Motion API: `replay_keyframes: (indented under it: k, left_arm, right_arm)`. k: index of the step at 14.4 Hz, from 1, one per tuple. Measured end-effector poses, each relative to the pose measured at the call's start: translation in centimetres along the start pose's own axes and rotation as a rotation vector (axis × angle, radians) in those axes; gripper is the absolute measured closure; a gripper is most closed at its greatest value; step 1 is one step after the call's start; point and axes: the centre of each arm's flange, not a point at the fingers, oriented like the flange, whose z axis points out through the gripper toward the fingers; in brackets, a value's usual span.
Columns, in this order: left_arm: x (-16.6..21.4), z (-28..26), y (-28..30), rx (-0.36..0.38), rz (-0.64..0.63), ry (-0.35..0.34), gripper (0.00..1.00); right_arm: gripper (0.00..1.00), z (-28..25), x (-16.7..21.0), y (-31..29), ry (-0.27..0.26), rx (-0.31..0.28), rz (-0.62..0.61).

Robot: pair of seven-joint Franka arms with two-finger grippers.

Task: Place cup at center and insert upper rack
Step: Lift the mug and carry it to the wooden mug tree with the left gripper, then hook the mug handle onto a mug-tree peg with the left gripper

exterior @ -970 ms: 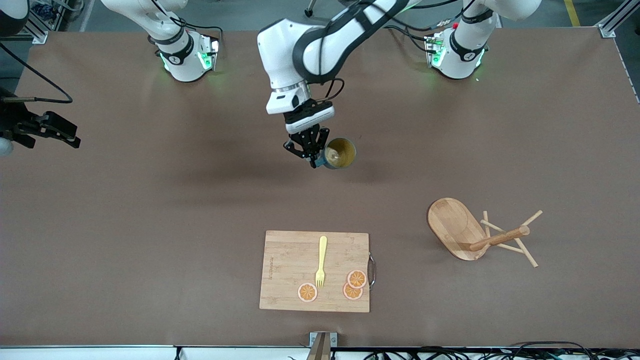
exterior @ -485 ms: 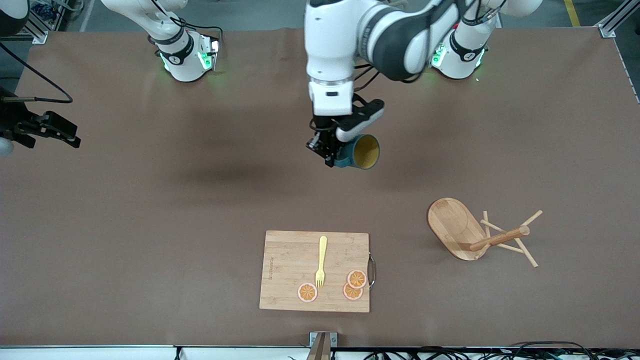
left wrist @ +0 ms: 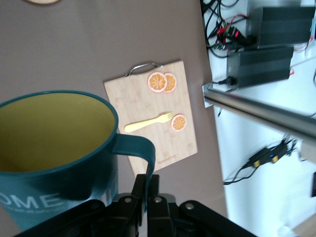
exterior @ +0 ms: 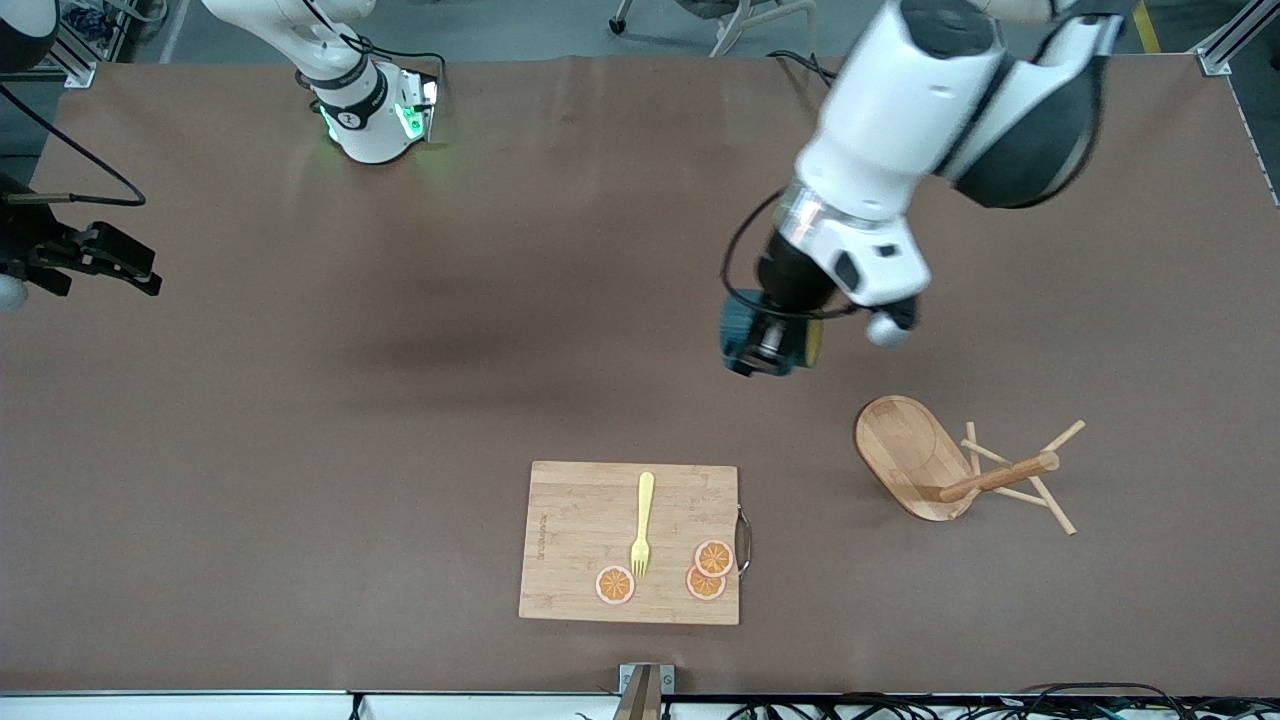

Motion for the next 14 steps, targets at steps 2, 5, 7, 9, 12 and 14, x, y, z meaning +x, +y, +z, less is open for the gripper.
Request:
replay_keyframes:
  k: [2, 5, 7, 9, 12, 14]
  left_arm:
    - [4.3, -1.2, 1.2, -0.009, -0.077, -0.048, 0.95]
    - [10.9, -1.8, 2.1, -0.015, -0.156, -0.12, 0.95]
    - [15.0, -1.0, 2.0, -0.006, -0.177, -0.162, 0.95]
    - [18.1, 0.7, 1.6, 0.012, -0.197, -0.195, 0.95]
    - [20.8, 3.3, 1.1, 0.031, -0.204, -0.256, 0.95]
    - [21.3, 4.4, 0.7, 0.038, -0.184, -0.285, 0.95]
  right_arm:
    - [0.0, 0.0, 0.0, 0.0, 0.0, 0.0, 0.0]
    - [0.0, 0.0, 0.0, 0.0, 0.0, 0.0, 0.0]
    - [0.0, 0.0, 0.0, 0.0, 0.0, 0.0, 0.0]
    - [0.0, 0.0, 0.0, 0.0, 0.0, 0.0, 0.0]
    - [0.0, 0.0, 0.0, 0.0, 0.0, 0.0, -0.001]
    - [0.0, 0.0, 0.0, -0.1, 0.0, 0.0, -0.002]
